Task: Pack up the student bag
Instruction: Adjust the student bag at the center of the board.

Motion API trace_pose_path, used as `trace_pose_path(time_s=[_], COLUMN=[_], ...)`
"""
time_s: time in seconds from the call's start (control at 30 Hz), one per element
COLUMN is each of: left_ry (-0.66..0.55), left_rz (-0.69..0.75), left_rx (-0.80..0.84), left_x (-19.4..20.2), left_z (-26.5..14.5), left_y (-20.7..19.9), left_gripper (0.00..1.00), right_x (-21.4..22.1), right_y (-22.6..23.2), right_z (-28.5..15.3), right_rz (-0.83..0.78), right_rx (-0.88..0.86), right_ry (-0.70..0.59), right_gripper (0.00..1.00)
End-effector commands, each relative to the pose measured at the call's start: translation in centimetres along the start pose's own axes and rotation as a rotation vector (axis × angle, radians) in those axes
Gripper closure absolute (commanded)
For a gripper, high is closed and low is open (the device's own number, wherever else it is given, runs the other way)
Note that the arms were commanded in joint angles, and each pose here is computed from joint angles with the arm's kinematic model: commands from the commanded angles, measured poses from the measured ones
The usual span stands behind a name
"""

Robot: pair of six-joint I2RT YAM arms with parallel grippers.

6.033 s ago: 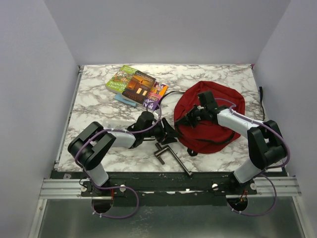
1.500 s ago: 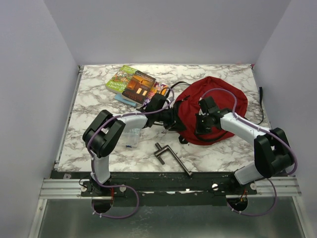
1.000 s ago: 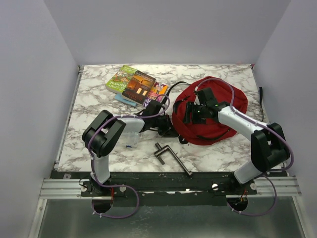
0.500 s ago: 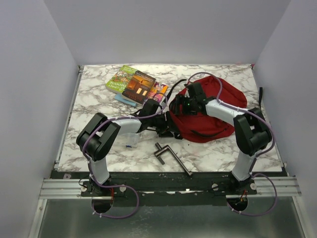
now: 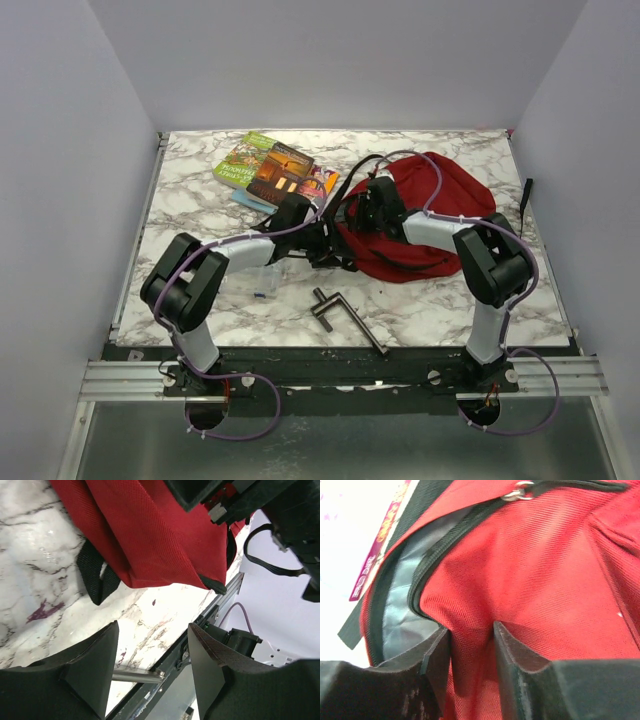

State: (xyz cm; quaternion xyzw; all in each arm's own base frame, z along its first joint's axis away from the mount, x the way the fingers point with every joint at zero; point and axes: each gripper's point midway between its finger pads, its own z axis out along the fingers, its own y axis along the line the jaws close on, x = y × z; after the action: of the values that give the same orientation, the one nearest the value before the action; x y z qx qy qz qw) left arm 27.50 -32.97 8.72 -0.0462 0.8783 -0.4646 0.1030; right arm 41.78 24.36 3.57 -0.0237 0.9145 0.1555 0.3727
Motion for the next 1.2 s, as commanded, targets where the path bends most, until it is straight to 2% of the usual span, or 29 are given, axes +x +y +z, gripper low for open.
trace_pose_path(time_s=[0.0,0.03,0.07,0.27,0.4,0.6,0.77,0.83,0.9,1.0,1.17], left_ry=[-0.069,-0.077,-0.085,-0.106,-0.092,-0.021,-0.066,-0.108,-0.18,-0.298,-0.617], left_rz=[0.023,0.021,0.022,0.044,0.071,0.067,0.063,0.046,0.05,-0.003,-0.137], left_rx=[-0.024,-0.023,-0.019,0.004,0.059,0.175,0.193,0.19,0.153,0.032,-0.094], left_x=[-1.3,-1.6,-2.0,-3.5,-3.9,-4.0,-6.1,-7.6,-9.4,-12.4,-17.4], left_z=[-1.4,-1.6,-1.8,-2.8,-3.3,-3.7,-4.1,-5.0,-6.2,-8.3,-13.9], left_y=[0.1,0.0,-0.2,-1.7,-3.8,-7.6,-8.8,-8.5,-7.5,-3.9,1.4], left_gripper=[0.39,0.38,0.37,0.35,0.35,0.35,0.36,0.34,0.24,0.21,0.2], right_x=[3.0,2.6,1.9,-3.8,-4.9,-3.0,-4.3,-4.4,-4.6,-5.3,-7.1], right_y=[-4.7,-4.7,-4.3,-2.7,-3.4,-3.4,-4.1,-4.7,-5.3,-5.4,-5.1], right_z=[1.0,0.9,0.8,-4.1,-7.1,-8.5,-10.4,-10.6,-10.9,-11.5,-13.0], right_rz=[-0.017,-0.021,-0.029,-0.011,0.055,0.277,0.474,0.492,0.482,0.463,0.436], right_rx=[0.203,0.209,0.201,0.171,0.107,-0.237,-0.448,-0.449,-0.426,-0.408,-0.404], right_ry=[0.012,0.015,0.011,-0.06,-0.015,0.199,0.177,0.169,0.158,0.138,0.066], right_gripper=[0.84,0.98,0.99,0.99,0.99,0.99,0.99,0.99,0.99,0.99,0.99])
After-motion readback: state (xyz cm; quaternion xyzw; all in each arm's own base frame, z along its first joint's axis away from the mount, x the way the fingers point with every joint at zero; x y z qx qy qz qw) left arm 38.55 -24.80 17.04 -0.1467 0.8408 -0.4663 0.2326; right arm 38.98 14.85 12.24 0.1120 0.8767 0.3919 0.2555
